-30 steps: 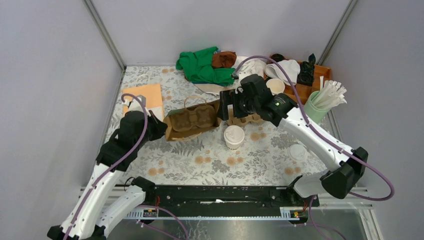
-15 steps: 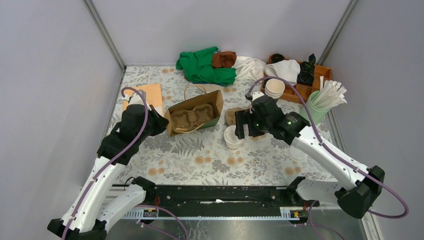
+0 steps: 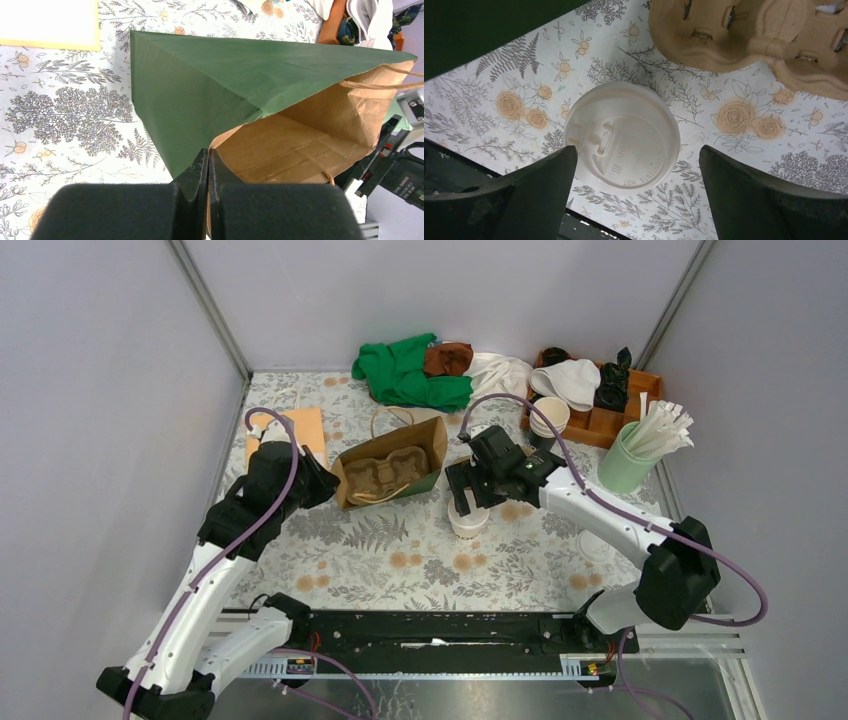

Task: Pack the takeout coffee
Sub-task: Pick up the coffee cup from the center of the board.

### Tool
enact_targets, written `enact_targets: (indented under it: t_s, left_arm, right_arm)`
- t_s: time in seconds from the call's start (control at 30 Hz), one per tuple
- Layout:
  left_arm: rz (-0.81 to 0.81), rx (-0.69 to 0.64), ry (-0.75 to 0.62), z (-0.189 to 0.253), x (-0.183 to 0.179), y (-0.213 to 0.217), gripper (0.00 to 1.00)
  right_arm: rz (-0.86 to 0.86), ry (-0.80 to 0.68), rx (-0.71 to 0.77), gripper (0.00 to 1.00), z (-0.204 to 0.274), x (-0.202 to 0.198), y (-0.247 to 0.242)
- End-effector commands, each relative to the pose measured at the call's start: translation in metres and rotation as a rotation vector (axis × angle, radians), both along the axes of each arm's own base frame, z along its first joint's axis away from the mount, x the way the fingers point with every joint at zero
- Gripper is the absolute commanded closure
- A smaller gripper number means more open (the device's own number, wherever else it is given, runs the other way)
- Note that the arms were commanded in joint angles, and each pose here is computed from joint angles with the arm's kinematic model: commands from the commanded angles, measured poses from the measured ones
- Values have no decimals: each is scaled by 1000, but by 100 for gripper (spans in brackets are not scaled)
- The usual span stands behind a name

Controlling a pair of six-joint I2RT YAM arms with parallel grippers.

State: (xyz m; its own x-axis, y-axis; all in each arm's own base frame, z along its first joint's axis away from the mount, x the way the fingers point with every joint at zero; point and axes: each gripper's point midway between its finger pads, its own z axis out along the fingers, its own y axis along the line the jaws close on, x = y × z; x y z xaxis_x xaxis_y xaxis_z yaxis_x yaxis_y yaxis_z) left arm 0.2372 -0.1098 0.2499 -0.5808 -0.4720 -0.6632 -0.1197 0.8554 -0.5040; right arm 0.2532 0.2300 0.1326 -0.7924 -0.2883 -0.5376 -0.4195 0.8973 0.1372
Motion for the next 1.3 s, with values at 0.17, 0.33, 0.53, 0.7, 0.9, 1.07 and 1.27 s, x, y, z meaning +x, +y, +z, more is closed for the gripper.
enact_targets:
  t_s: [0.17,0.33,0.53,0.7,0.9,1.07,1.27]
  left_arm:
    - [16,-16,-40,22,5,0,100]
    - [12,-16,-32,20,6,-1,100]
    - [13,-18,-24,17,6,-1,100]
    - [7,-8,-29,17,5,-1,100]
    - [7,-5,-34,20,7,-1,100]
    - [9,0,-35,20,8,0,100]
    - [7,10,-38,21,10,0,100]
  right_arm:
    - [153,-57,31,0,16,10,24]
    - [202,-38,72,0,20,4,32]
    - [204,-18,72,0,16,2,33]
    - [206,-6,52,0,10,3,32]
    - [224,-10,39,0,8,-1,30]
    - [251,-29,-9,0,5,-5,29]
    - [242,-77,-112,0,1,-2,21]
